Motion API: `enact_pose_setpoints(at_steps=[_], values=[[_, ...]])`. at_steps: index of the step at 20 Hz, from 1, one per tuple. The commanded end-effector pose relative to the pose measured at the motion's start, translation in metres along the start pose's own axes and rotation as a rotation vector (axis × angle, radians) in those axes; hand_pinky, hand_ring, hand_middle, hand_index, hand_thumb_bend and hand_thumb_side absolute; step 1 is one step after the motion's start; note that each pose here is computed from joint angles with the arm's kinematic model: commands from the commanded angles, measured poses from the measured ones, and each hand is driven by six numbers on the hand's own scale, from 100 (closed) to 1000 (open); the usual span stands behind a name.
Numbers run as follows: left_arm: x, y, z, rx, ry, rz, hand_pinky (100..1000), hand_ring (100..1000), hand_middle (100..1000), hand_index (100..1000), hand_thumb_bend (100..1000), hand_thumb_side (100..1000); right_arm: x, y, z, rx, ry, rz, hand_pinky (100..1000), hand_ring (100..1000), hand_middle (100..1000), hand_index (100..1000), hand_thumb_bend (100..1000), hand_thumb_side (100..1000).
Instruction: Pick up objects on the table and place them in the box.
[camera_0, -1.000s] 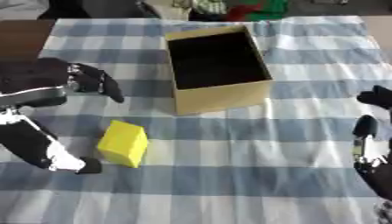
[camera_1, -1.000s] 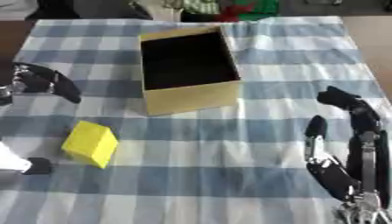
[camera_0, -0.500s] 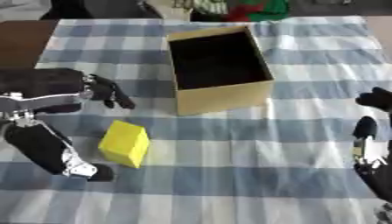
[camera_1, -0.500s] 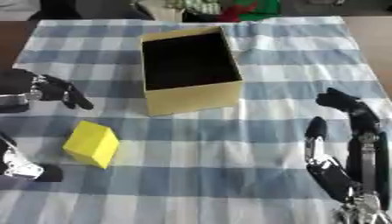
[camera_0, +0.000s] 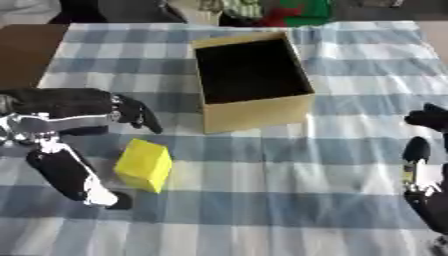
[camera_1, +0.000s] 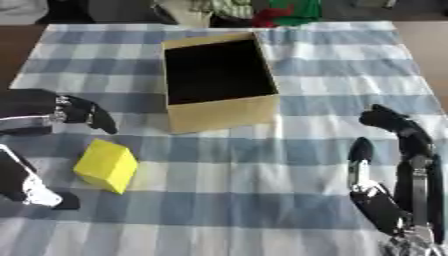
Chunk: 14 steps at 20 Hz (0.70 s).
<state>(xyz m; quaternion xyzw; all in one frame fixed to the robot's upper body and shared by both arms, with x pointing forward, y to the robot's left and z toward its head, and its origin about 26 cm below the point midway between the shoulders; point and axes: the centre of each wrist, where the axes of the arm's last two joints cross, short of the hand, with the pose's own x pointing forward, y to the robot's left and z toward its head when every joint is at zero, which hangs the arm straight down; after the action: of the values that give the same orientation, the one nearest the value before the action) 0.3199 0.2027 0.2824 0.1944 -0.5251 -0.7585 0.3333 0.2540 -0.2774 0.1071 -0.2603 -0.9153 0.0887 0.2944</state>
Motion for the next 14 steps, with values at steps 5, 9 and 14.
enact_pose_setpoints(at_steps=[5, 9, 14], values=[[-0.012, 0.005, -0.005, 0.032, 0.054, -0.029, 974, 875, 885, 917, 546, 292, 0.004, 0.0, -0.002, 0.004, -0.011, -0.009, 915, 697, 670, 841, 100, 605], [-0.022, 0.0, -0.013, 0.014, 0.073, -0.011, 977, 875, 883, 914, 547, 311, 0.004, 0.002, -0.002, 0.002, -0.008, -0.011, 916, 697, 670, 842, 100, 606], [-0.029, -0.005, -0.021, -0.02, 0.081, 0.02, 981, 872, 878, 908, 550, 316, 0.005, 0.003, -0.002, -0.003, -0.006, -0.015, 918, 698, 671, 843, 100, 608]])
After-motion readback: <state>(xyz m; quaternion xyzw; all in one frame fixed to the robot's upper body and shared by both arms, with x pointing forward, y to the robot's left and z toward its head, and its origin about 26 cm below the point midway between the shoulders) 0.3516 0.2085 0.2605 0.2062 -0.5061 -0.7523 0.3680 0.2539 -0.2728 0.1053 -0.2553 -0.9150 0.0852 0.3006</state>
